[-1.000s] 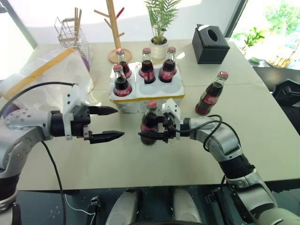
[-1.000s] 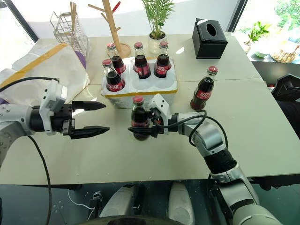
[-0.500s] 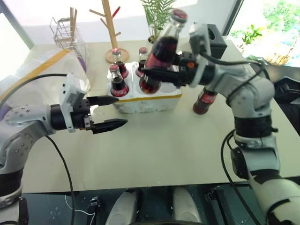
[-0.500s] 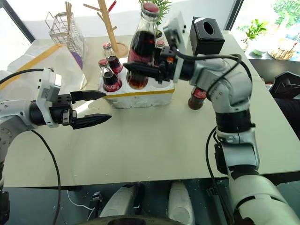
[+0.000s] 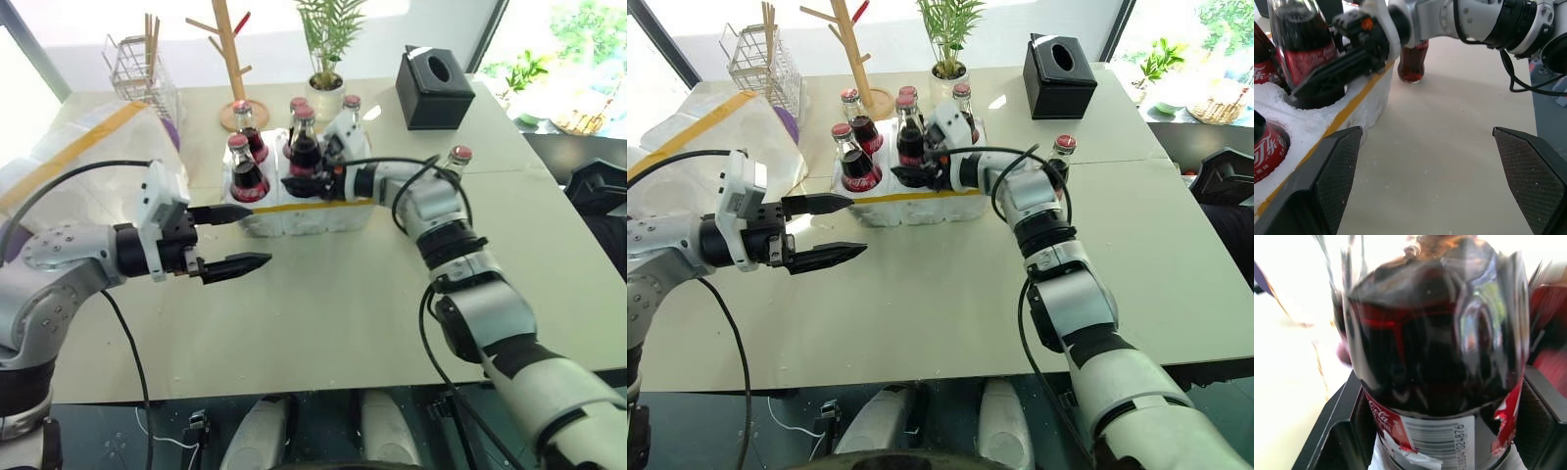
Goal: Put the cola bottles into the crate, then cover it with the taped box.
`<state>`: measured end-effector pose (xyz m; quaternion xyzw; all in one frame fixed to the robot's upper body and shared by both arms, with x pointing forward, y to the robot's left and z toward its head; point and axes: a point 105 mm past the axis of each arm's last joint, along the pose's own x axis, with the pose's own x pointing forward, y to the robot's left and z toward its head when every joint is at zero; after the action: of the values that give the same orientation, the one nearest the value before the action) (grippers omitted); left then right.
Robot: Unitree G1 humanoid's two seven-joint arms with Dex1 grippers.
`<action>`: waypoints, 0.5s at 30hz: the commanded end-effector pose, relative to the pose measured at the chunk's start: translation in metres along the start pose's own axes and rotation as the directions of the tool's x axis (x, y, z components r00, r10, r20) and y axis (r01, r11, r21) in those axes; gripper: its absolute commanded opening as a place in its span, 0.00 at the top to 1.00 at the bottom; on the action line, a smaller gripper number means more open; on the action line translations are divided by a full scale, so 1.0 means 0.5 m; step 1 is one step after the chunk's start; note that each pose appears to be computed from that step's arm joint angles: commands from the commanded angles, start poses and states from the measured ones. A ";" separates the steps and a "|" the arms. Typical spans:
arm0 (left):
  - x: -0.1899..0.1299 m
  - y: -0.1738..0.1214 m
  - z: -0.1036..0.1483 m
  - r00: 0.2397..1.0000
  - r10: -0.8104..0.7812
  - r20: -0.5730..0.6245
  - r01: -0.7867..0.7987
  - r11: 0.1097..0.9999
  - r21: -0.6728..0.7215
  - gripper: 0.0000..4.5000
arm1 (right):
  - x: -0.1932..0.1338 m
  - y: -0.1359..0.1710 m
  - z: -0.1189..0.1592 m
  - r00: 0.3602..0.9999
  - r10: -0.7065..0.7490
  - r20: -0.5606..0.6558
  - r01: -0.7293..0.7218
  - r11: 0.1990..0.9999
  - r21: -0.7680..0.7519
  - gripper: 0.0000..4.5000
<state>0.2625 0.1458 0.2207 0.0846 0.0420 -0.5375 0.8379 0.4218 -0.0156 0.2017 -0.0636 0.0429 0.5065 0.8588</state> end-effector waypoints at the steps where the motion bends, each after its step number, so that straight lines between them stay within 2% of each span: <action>1: 0.000 -0.005 0.021 1.000 -0.002 0.024 0.000 0.998 0.058 0.00 | 0.013 -0.003 0.010 1.000 -0.026 0.007 0.027 0.999 -0.028 0.37; 3: 0.004 -0.005 0.020 1.000 -0.005 0.026 0.004 0.998 0.057 0.00 | 0.014 0.000 -0.002 1.000 -0.020 -0.009 0.020 1.000 -0.005 0.14; 5: 0.008 -0.005 0.020 1.000 -0.009 0.030 0.007 0.998 0.055 0.00 | 0.011 0.007 0.004 1.000 -0.003 0.010 0.003 1.000 -0.005 0.00; 9: 0.023 -0.008 0.021 0.998 -0.031 0.054 0.028 0.999 0.040 0.00 | -0.028 0.018 0.037 0.996 0.005 0.084 -0.001 0.999 -0.042 0.00; 15: 0.057 -0.015 0.018 0.993 -0.074 0.087 0.071 0.997 0.033 0.00 | -0.165 0.040 0.081 0.986 -0.067 0.154 0.078 0.995 -0.068 0.00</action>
<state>0.2681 0.1194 0.2180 0.0613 0.0199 -0.5663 0.8217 0.3832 -0.0665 0.2196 -0.0572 0.0050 0.4751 0.8781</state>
